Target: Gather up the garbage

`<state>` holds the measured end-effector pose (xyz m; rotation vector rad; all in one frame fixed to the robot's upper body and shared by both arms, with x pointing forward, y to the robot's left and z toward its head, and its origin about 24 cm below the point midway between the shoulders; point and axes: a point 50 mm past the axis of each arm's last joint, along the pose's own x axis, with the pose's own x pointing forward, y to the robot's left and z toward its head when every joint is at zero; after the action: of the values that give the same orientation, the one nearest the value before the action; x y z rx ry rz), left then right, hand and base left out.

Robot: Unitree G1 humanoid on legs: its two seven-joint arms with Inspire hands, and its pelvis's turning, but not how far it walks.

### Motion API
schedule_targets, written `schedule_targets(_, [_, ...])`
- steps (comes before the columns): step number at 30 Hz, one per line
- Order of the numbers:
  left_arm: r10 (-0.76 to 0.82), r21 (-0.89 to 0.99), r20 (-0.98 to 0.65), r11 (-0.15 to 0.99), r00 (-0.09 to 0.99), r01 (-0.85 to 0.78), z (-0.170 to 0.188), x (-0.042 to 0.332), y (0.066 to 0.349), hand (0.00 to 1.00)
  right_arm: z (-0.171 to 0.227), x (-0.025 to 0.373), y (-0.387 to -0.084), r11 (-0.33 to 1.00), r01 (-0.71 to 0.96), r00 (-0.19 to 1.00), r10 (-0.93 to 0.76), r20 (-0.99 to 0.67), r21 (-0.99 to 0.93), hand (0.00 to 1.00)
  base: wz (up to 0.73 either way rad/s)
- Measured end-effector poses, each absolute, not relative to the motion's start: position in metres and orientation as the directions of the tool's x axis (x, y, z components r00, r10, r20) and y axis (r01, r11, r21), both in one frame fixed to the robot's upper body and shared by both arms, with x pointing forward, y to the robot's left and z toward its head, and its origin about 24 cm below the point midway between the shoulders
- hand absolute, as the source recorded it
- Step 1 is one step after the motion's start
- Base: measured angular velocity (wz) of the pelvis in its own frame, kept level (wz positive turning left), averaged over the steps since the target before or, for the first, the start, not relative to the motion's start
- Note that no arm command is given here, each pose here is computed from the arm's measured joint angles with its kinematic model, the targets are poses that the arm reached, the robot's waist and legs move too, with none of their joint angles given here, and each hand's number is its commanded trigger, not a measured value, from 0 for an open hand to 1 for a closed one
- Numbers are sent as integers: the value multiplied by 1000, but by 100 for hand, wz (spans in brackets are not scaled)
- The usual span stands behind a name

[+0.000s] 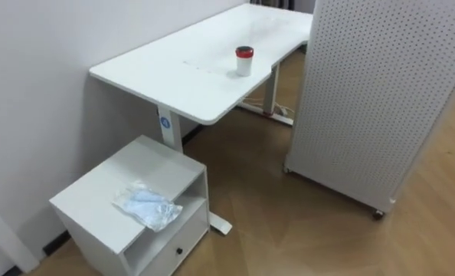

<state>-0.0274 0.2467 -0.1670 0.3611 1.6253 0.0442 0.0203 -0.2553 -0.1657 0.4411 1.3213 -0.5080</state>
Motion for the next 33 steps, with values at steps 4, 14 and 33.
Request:
schedule_targets(4, [250, 252, -968, 946, 36, 203, -168, -8, 246, 0, -166, 27, -252, 831, 556, 190, -99, -977, 24, 100, -16])
schedule_targets(14, [256, 284, -950, 947, 179, 151, -168, 39, 241, 0, -164, 45, -254, 865, 501, 232, -134, -963, 0, 100, -5])
schedule_targets(33, [365, 476, -715, 879, 597, 33, -139, 139, 233, 0, -159, 92, -243, 930, 365, 392, -105, -914, 49, 100, 15])
